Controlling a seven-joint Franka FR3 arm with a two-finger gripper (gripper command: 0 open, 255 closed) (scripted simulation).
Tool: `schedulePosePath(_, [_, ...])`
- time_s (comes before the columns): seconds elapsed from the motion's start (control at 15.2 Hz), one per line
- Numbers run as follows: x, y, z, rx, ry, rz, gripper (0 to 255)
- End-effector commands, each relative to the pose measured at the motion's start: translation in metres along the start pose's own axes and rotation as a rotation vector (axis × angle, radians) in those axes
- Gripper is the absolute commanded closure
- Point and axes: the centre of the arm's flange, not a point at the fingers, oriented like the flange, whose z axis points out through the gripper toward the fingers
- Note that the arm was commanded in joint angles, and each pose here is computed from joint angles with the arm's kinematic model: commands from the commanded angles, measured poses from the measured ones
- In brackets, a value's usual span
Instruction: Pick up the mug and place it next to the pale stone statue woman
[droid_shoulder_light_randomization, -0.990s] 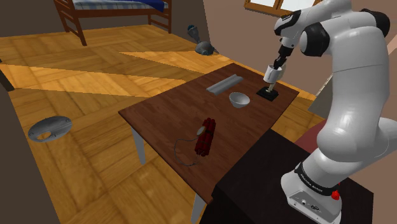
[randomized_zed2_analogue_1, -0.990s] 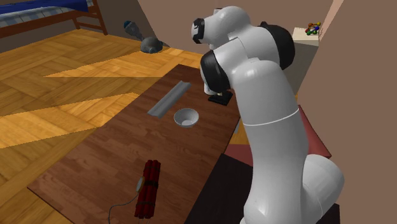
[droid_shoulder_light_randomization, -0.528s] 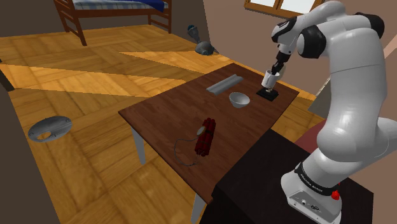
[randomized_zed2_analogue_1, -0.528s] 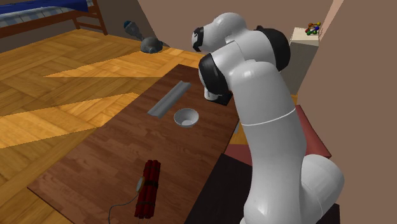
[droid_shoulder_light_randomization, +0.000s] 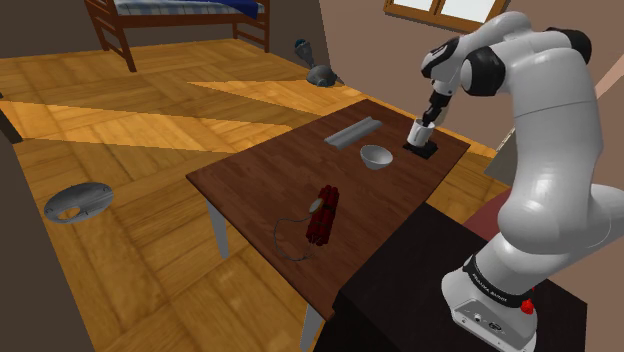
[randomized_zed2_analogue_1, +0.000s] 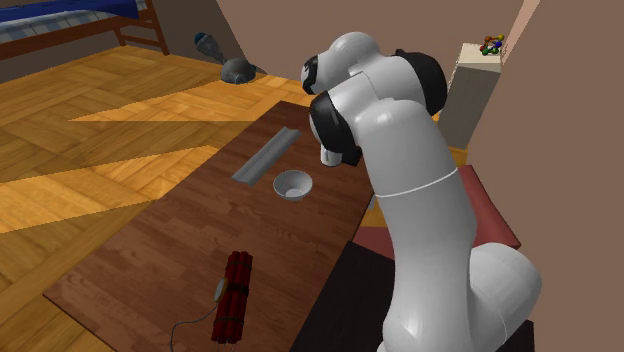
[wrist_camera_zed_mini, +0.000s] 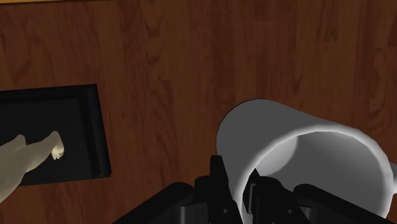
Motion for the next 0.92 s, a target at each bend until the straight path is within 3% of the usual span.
schedulePosePath(0.0, [0.000, 0.001, 0.011, -0.001, 0.000, 0.000, 255])
schedulePosePath(0.86, [-0.001, 0.005, 0.079, -0.001, 0.000, 0.000, 255])
